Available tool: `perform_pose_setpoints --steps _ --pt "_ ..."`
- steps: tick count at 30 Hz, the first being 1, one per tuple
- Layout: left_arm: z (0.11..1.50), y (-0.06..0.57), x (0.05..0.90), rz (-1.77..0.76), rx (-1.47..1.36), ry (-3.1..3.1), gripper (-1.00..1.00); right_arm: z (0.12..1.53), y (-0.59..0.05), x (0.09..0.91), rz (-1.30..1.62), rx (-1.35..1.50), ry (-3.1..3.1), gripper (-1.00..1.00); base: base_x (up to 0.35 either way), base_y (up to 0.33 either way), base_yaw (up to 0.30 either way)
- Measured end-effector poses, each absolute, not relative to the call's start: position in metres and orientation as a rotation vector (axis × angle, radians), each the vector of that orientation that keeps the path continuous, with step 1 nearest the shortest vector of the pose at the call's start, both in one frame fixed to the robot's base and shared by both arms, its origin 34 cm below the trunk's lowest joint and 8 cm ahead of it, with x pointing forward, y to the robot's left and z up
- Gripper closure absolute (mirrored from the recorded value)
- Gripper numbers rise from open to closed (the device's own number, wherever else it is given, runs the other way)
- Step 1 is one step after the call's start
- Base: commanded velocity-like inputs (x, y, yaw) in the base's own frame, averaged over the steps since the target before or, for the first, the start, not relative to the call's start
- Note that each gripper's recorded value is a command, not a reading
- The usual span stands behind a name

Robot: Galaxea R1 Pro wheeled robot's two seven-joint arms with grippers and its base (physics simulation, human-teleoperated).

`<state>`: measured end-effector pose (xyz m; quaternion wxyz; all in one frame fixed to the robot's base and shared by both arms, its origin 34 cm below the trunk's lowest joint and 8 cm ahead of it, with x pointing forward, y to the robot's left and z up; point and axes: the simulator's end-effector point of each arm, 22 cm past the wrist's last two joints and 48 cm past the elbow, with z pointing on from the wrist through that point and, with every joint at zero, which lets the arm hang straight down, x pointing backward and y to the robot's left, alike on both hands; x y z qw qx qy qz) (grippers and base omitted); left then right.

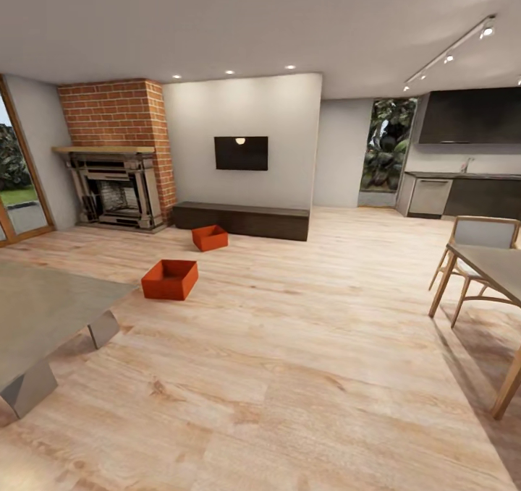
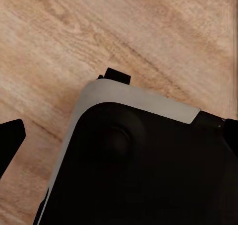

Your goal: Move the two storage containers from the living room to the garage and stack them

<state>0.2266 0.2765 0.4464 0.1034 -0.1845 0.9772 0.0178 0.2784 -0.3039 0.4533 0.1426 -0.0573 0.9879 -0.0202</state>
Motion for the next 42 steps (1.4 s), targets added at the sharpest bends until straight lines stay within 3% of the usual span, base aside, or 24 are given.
perform_pose_setpoints --steps 42 --pt "0.4464 0.277 0.2268 0.053 -0.544 2.882 -1.0 0.4534 -0.3038 0.2787 -0.058 -0.165 2.85 -1.0 0.326 0.0 0.0"
